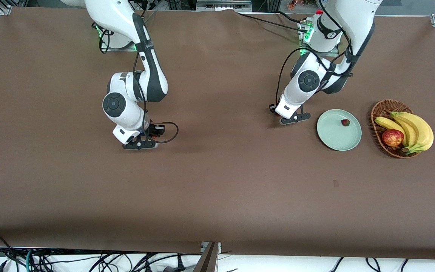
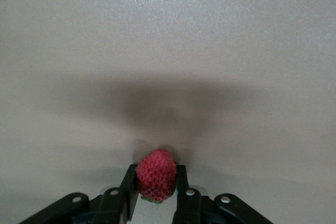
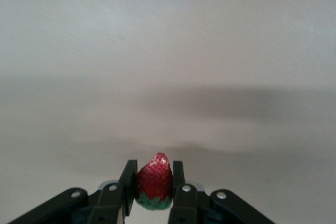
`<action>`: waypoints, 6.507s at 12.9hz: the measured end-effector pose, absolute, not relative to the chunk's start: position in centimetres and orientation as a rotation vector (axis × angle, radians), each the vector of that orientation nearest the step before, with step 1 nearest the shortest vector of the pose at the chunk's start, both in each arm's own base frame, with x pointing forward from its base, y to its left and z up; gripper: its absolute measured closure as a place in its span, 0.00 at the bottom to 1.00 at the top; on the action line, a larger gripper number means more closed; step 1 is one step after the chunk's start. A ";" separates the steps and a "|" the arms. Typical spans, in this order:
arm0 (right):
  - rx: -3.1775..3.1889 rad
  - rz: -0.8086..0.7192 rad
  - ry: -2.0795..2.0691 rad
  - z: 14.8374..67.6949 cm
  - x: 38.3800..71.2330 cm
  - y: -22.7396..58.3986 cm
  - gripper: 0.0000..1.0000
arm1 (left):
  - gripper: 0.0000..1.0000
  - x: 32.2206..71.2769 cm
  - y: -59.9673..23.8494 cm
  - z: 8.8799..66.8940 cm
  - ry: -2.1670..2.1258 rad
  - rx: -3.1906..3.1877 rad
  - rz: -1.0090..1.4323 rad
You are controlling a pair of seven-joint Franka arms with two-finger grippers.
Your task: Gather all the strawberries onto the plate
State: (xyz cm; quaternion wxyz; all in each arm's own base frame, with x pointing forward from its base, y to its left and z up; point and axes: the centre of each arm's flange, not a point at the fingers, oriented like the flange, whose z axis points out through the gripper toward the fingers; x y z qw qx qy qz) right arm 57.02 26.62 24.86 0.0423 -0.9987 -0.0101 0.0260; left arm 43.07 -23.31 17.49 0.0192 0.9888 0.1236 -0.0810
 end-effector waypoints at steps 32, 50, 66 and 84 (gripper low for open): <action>-2.983 0.025 0.297 38.6 59.4 43.9 0.00 | 0.00 54.4 -12.7 31.1 0.235 3.101 -0.120; -3.057 0.184 0.156 58.6 55.3 12.2 0.00 | 0.00 56.9 -35.3 18.6 0.605 3.049 -0.116; -3.157 0.022 -0.015 62.0 54.3 8.6 0.00 | 0.69 58.4 -33.4 23.0 0.560 3.062 -0.204; -3.164 0.107 -0.021 61.0 54.7 8.6 0.00 | 0.69 54.3 4.5 21.4 -0.073 3.109 -0.379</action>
